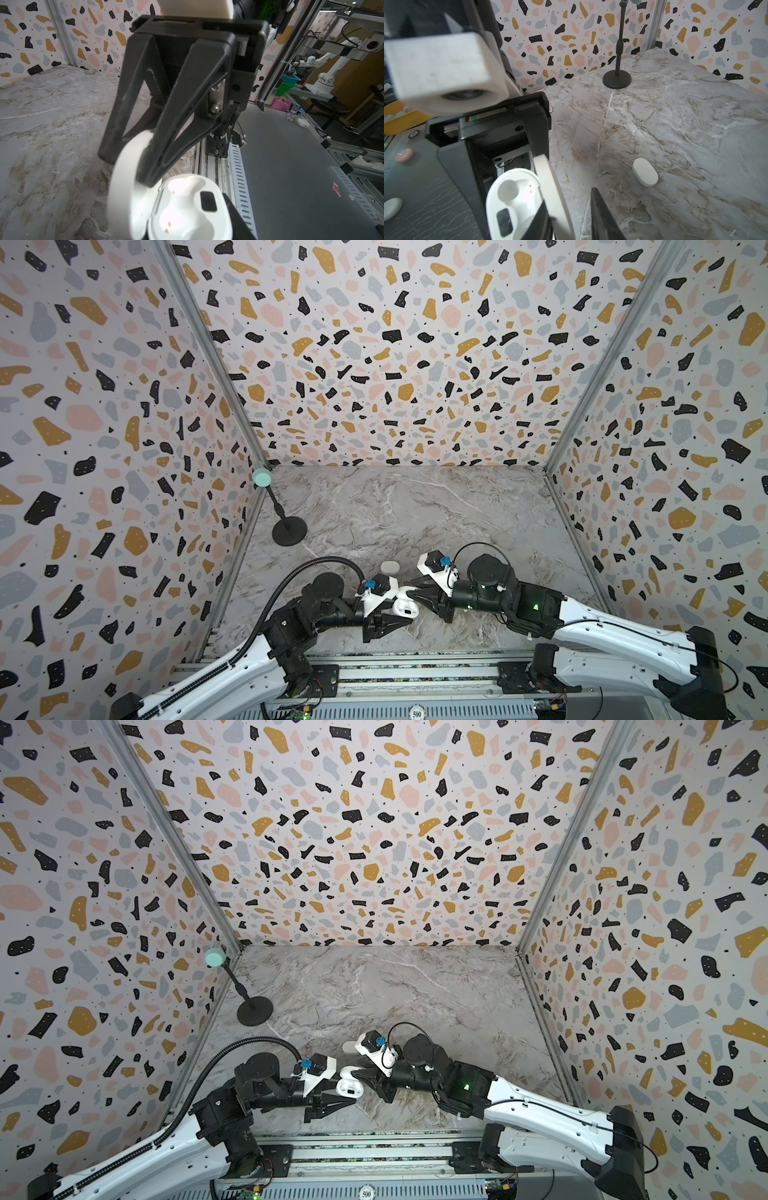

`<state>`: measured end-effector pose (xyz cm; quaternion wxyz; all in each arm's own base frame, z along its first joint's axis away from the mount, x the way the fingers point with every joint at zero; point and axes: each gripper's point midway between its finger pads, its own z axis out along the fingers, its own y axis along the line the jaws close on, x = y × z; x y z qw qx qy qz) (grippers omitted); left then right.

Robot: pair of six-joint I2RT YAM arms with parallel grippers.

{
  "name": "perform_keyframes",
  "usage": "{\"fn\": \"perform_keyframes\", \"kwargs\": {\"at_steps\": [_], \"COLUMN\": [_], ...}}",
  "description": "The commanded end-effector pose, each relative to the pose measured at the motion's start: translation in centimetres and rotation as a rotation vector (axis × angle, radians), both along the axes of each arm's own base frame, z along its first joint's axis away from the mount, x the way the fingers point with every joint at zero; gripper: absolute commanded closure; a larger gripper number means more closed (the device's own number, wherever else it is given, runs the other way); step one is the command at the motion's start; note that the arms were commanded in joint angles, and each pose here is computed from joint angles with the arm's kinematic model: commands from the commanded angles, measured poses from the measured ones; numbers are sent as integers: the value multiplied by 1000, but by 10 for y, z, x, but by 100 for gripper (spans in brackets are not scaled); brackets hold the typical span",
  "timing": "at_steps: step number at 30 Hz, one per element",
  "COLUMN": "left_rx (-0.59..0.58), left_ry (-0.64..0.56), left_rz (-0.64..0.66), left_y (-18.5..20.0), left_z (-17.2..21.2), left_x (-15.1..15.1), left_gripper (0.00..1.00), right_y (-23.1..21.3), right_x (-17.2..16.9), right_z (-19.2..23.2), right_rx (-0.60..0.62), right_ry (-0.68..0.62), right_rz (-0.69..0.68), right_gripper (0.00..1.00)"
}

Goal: Insert the wireless bluetooth earbuds into the charging case
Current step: 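Close the right gripper on the opened case held by the left gripper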

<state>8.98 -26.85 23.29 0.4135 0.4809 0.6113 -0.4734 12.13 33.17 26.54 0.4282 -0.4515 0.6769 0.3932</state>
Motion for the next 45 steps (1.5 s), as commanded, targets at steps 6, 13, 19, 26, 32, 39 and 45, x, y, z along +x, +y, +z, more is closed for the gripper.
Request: {"fn": "perform_keyframes", "kwargs": {"at_steps": [6, 13, 19, 26, 32, 39, 45], "left_rx": [-44, -43, -39, -37, -39, -44, -51], "left_ry": [-43, -45, -44, -43, -28, -3, -6], "left_rz": [-3, 5, 6, 15, 57, 65, 86], "left_y": [-2, -2, -3, -3, -2, -3, -2], "left_z": [13, 12, 11, 10, 8, 7, 8], "left_x": [1, 2, 3, 5, 11, 13, 15], "left_gripper": [100, 100, 100, 100, 73, 37, 15], "right_y": [5, 6, 4, 5, 4, 1, -2], "right_x": [-4, -6, -6, -7, -7, -3, 6], "right_z": [21, 18, 23, 22, 25, 27, 30], "right_rx": [43, 33, 46, 51, 57, 60, 49], "right_ry": [-24, -23, -34, -31, -37, -54, -87], "right_rz": [45, 55, 52, 61, 58, 31, -15], "right_gripper": [75, 79, 84, 88, 96, 100, 100]}}
